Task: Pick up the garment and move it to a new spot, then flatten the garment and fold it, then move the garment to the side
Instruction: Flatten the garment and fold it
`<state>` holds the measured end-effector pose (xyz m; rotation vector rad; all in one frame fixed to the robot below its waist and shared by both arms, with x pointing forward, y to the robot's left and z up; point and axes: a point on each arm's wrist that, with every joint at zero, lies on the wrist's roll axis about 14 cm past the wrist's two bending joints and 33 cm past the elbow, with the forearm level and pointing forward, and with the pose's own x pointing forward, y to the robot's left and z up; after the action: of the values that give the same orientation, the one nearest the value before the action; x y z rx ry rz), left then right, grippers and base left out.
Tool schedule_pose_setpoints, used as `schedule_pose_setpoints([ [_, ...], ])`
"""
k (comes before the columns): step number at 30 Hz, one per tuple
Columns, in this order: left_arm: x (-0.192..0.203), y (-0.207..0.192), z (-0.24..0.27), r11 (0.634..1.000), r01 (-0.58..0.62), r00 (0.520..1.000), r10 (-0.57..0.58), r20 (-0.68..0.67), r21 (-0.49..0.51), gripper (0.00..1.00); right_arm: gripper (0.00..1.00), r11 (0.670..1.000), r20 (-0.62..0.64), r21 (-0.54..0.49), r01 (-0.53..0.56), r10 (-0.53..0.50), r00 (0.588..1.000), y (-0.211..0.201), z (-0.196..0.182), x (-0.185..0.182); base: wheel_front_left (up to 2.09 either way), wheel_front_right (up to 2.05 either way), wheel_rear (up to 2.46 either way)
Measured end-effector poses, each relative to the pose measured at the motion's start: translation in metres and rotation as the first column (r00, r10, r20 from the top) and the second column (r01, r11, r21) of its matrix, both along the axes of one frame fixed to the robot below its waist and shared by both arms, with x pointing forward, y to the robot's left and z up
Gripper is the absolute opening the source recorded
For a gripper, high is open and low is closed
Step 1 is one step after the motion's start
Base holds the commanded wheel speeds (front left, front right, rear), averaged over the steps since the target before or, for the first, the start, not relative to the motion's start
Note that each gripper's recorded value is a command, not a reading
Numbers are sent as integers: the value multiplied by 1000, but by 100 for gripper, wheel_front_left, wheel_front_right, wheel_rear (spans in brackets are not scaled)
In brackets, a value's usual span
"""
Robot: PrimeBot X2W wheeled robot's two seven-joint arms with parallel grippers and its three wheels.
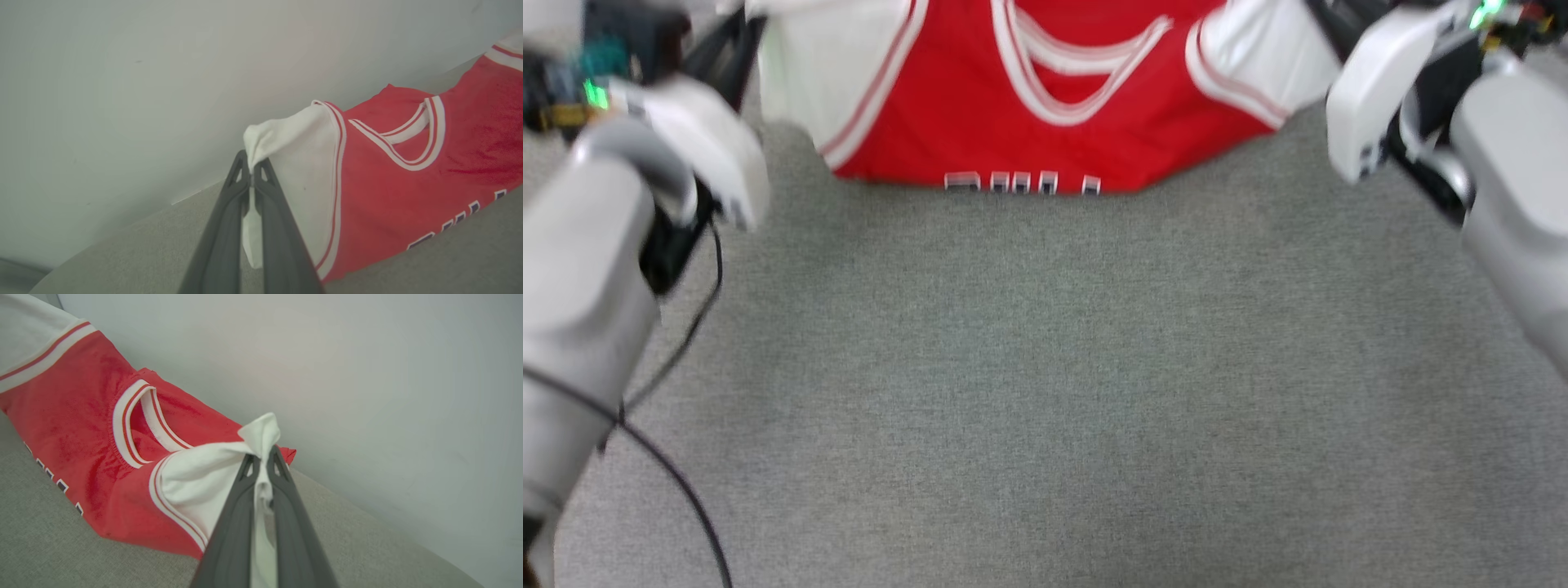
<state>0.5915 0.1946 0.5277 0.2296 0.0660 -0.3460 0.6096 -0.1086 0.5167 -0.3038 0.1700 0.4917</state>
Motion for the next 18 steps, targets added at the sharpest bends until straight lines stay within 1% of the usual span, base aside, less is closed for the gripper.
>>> schedule_pose_setpoints([
  [5,-57,14,-40,998,-47,994,43,-99,-41,0,0,999,-45,23,-29,30,999,-8,-17,-44,0,0,0],
  [10,-129,18,-71,991,-103,977,84,-197,-89,0,0,999,-140,-23,-32,29,990,-37,-47,-100,0,0,0],
  [13,-170,27,-86,984,-154,958,127,-257,-87,0,0,1000,-188,-22,-20,16,982,-53,-57,-130,0,0,0],
  [15,-192,34,-88,981,-181,950,155,-273,-73,0,0,1000,-219,-16,-5,2,976,-63,-63,-150,0,0,0],
  [18,-223,42,-92,969,-231,930,195,-311,-83,0,0,1000,-261,-12,7,-10,965,-74,-71,-179,0,0,0],
])
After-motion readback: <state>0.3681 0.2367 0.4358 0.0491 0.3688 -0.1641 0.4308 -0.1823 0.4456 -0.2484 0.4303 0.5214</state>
